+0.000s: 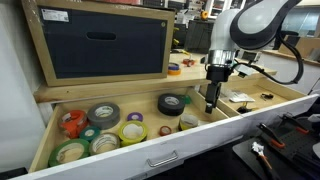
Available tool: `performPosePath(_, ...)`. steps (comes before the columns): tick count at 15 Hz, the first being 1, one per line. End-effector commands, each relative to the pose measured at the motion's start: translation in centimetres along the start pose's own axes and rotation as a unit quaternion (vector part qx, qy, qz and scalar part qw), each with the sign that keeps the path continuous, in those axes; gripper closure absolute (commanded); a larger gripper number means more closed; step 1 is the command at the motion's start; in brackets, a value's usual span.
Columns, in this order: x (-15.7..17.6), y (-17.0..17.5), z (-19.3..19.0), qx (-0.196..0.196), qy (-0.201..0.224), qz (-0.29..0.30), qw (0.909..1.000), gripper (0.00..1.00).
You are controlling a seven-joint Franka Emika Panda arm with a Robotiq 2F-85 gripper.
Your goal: Put the black masking tape on the left side of the open drawer.
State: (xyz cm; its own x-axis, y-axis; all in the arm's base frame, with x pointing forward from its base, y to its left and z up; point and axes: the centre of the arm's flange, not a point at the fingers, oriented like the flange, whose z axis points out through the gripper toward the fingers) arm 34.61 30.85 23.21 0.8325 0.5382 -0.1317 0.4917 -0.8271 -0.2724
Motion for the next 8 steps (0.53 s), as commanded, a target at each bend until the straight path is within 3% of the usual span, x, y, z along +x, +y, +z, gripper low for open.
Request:
performPosePath(1,-1.4,2.6,-3.3,0.009,0.004,0.058,0.9983,0.00)
performPosePath(8,0.9,8.5,-7.2,-0.003,0.004,0.105,0.9944,0.00)
